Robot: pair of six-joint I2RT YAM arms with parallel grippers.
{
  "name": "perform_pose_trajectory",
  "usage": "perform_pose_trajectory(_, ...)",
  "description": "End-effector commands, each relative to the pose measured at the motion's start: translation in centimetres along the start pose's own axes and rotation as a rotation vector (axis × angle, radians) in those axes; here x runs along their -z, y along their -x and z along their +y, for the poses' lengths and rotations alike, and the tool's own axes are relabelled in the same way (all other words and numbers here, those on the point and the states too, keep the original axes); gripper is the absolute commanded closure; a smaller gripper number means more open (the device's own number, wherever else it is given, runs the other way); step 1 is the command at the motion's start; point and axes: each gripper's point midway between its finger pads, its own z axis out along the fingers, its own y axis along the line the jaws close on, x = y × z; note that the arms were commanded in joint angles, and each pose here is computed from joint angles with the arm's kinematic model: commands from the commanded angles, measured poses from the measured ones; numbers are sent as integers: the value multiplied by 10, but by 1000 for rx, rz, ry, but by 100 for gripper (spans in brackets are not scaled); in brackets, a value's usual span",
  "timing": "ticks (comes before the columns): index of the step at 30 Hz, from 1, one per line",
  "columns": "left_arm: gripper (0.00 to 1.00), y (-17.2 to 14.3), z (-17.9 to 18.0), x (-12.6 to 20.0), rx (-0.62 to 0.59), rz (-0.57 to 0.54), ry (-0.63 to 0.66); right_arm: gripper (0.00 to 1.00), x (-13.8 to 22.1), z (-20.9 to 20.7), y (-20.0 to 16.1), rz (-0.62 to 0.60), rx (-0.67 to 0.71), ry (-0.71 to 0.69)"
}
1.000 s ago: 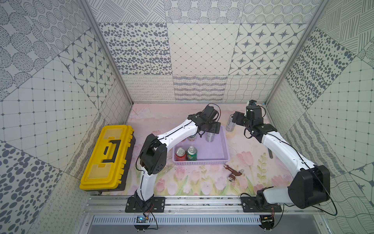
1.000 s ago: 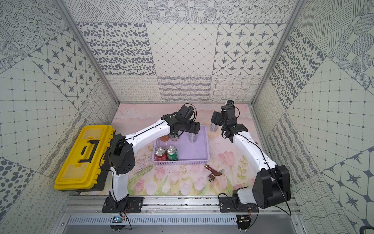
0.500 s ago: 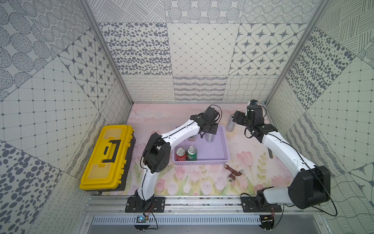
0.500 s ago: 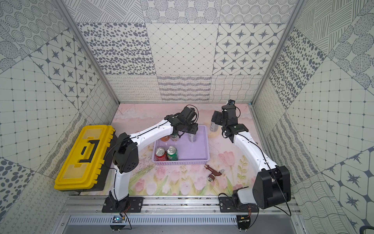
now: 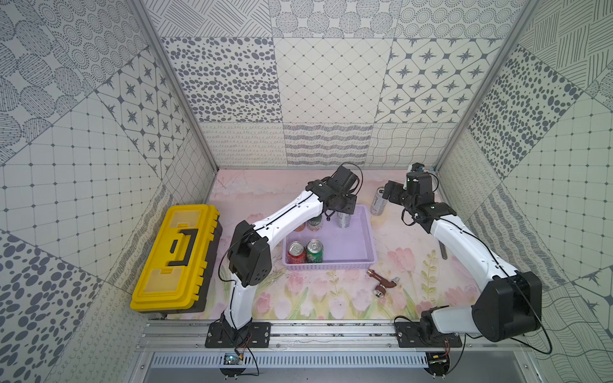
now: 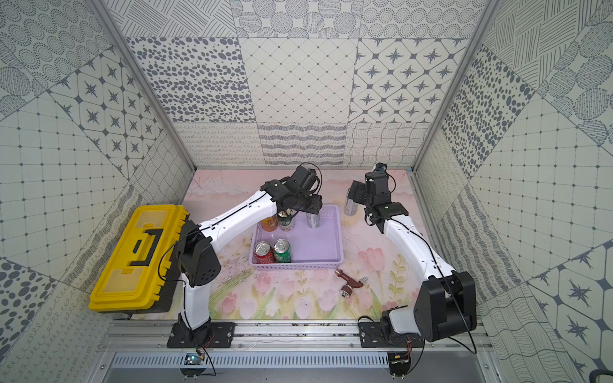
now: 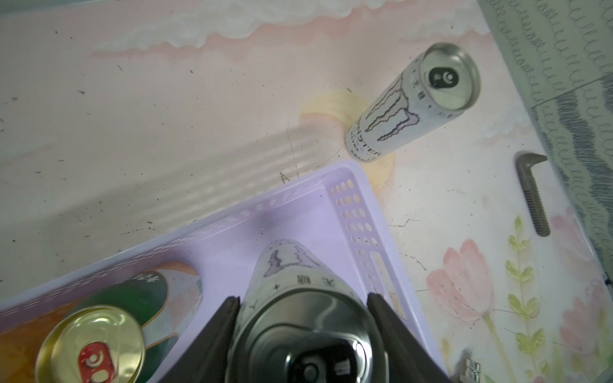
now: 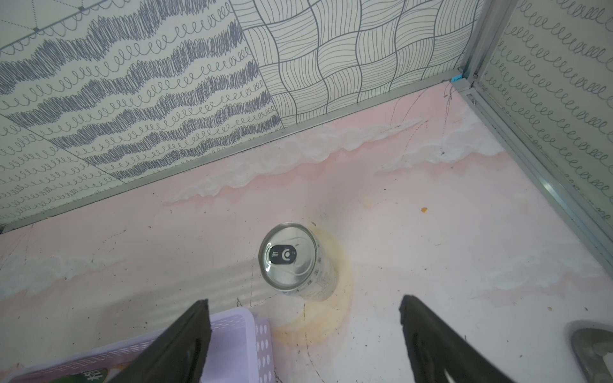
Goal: Take out the drinks from the basket
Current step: Pick up the drink from the basket, then place the drink at the center of the board.
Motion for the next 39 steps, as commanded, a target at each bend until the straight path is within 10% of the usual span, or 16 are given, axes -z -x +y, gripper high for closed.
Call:
perform_pose_trajectory(1, 58, 42, 6, 57, 26, -130, -5, 7, 5, 2, 10, -43, -29, 24)
perform_pose_trajectory(21, 61, 54, 235, 121, 415, -297, 406, 7, 12, 3, 18, -65, -43, 42)
perform_pose_trajectory(39, 63, -1, 294, 42, 511, -160, 491, 7, 9, 2, 14, -56, -39, 38)
